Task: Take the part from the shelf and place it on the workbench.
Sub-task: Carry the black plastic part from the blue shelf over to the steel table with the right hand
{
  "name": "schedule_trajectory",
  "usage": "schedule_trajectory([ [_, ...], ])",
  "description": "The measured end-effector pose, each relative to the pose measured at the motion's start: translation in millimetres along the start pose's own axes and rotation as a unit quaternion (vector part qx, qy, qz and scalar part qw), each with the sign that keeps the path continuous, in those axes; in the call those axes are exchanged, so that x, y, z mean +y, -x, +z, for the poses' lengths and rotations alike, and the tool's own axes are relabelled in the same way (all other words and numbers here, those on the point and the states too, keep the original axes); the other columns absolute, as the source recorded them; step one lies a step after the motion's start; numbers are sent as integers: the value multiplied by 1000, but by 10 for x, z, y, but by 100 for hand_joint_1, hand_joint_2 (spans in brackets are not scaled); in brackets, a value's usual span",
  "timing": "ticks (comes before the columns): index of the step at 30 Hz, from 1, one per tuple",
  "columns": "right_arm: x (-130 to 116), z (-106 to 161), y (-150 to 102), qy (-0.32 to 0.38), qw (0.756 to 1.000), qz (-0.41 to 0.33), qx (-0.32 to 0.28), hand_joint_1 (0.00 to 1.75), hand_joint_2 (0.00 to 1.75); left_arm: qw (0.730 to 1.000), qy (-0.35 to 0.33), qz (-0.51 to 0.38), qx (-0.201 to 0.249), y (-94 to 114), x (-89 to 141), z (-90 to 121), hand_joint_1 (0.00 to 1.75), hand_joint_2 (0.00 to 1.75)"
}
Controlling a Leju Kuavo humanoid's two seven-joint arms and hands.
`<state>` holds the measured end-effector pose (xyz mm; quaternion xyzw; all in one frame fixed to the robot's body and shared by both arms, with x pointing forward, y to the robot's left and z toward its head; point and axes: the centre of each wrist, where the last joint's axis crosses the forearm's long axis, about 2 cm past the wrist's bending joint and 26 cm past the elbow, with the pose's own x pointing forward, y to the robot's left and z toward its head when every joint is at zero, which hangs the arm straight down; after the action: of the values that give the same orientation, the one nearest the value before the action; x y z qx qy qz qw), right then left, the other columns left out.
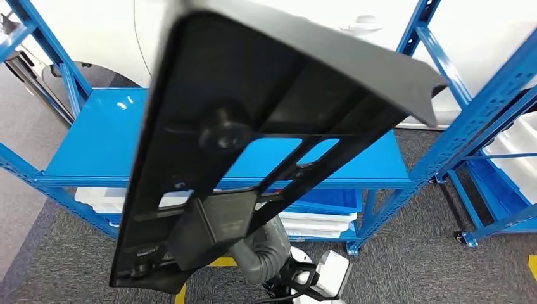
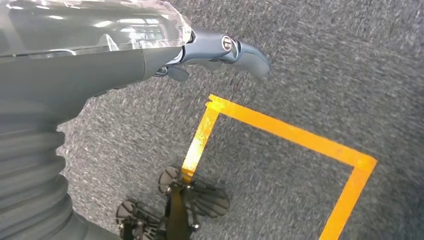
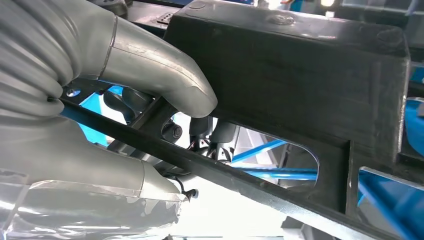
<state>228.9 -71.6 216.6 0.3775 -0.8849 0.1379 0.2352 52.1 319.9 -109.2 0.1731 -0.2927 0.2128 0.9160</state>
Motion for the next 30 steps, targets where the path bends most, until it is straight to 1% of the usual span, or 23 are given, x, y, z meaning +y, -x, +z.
schedule_trajectory([
  [9, -49, 69, -6, 1, 1000, -20, 7, 175, 175, 1000, 3, -7, 0, -8, 2, -5, 0, 175],
  [13, -78, 61, -11, 2, 1000, -19, 5, 175, 175, 1000, 5, -9, -4, -48, -11, -25, 0, 175],
  [24, -101, 108, 15, -16, 1000, -7, 16, 175, 175, 1000, -3, -17, 4, -35, 33, -28, 0, 175],
  [30, -130, 87, 40, -29, 999, 3, 19, 175, 175, 1000, -4, -16, 3, -57, 44, -43, 0, 175],
])
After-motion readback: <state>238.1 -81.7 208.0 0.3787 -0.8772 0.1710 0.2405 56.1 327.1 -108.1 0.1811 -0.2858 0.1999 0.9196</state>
